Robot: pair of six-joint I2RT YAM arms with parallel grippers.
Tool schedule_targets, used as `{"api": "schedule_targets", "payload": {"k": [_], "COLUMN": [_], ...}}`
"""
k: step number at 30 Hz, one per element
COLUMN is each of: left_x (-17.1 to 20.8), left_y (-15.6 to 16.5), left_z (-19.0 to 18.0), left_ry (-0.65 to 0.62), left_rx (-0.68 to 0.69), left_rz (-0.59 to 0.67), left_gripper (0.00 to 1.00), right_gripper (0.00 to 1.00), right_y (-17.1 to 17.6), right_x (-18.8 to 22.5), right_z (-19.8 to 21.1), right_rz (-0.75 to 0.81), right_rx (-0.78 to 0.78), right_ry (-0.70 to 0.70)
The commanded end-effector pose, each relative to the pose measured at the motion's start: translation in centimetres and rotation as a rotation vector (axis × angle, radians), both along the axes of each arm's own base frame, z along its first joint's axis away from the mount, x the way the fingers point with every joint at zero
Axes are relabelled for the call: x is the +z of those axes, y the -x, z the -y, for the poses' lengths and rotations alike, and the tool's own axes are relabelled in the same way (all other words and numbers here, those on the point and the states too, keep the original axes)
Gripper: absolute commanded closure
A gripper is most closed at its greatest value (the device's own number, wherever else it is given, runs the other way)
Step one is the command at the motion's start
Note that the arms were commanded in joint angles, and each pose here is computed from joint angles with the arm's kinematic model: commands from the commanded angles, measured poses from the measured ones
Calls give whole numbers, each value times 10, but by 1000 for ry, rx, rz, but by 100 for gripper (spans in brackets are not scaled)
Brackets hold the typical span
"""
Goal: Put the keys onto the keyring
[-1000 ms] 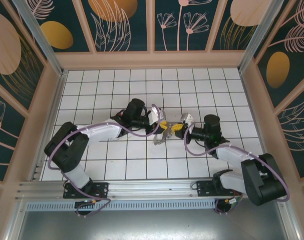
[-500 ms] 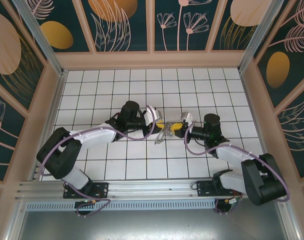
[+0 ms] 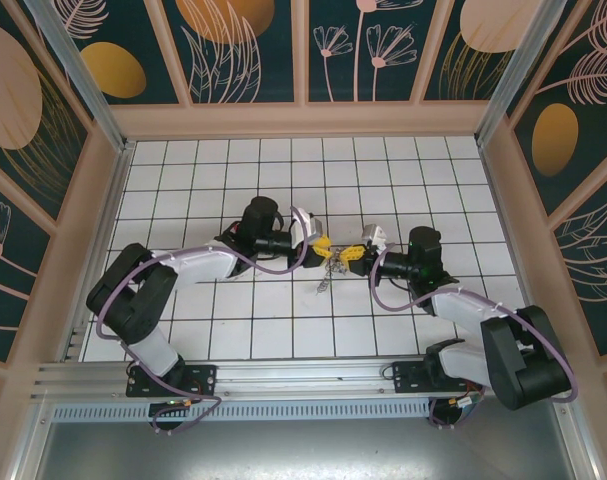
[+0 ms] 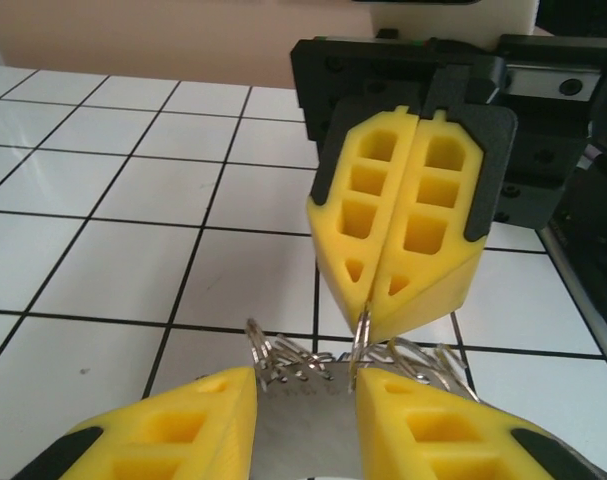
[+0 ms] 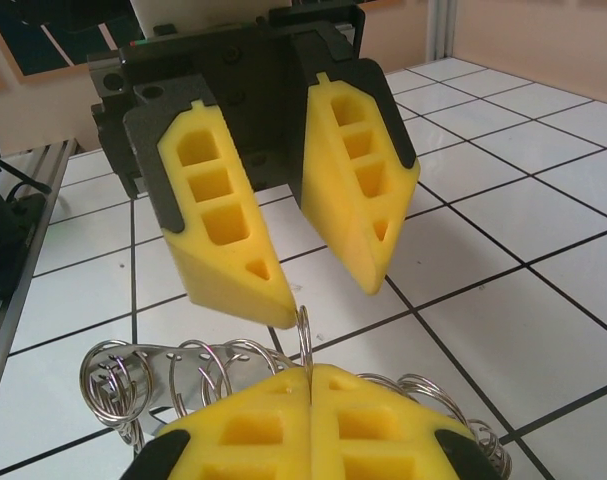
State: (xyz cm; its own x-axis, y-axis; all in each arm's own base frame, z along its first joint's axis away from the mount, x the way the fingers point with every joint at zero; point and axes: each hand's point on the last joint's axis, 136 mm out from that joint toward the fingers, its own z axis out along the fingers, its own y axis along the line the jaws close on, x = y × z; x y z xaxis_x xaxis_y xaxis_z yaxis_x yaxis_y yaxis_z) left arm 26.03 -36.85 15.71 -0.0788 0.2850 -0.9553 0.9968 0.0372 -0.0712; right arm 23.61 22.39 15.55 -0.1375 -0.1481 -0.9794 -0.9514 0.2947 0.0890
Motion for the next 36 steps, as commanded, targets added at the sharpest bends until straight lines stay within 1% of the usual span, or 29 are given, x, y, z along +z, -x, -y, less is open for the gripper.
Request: {"api": "schedule_targets", "payload": {"k": [1, 2, 4, 6, 9, 13, 16, 17, 20, 21, 23, 26, 29, 30, 33, 36], "left_x": [11, 11, 0, 1, -1, -5, -4, -4, -6, -5, -4, -1, -4, 8, 9, 11], "left_y": [3, 4, 2, 1, 1, 1, 0, 0, 0, 0, -2, -3, -5, -5, -8, -9], "left_z": [6, 6, 8, 8, 9, 9, 10, 10, 10, 10, 8, 7, 4, 4, 3, 2], "left_ry": [43, 44, 29, 30, 24, 15, 16, 14, 6, 5, 3, -4, -26, -20, -57, -88], "left_rx": [-66, -70, -70, -74, -84, -82, -85, -86, -88, -87, -78, -65, -48, -41, -25, -18], "left_rz": [5, 11, -6, -4, -4, -9, -7, -6, -3, 3, 16, 51, 82, 117, 164, 191], "left_gripper": [68, 68, 69, 71, 76, 75, 78, 80, 96, 100, 100, 100, 100, 100, 100, 100], "right_gripper": [100, 100, 100, 100, 100, 100, 100, 100, 100, 100, 100, 94, 81, 80, 72, 71], "right_y": [0, -1, -1, -2, -2, -2, -1, -1, -1, -2, -4, -8, -12, -14, -16, -18], "right_x": [16, 16, 16, 16, 14, 16, 15, 15, 15, 15, 13, 9, 6, 5, 1, 3], "right_z": [-3, -4, -4, -4, -4, -4, -3, -4, -3, -3, -2, 1, 2, 2, 2, 0], "right_rz": [81, 80, 79, 78, 75, 81, 75, 76, 73, 71, 68, 75, 100, 110, 152, 192], "right_rx": [45, 48, 47, 47, 46, 43, 45, 45, 38, 34, 25, -4, -27, -35, -52, -50], "right_ry": [-29, -29, -29, -29, -28, -31, -30, -31, -29, -24, 3, 63, 148, 180, 282, 353]}}
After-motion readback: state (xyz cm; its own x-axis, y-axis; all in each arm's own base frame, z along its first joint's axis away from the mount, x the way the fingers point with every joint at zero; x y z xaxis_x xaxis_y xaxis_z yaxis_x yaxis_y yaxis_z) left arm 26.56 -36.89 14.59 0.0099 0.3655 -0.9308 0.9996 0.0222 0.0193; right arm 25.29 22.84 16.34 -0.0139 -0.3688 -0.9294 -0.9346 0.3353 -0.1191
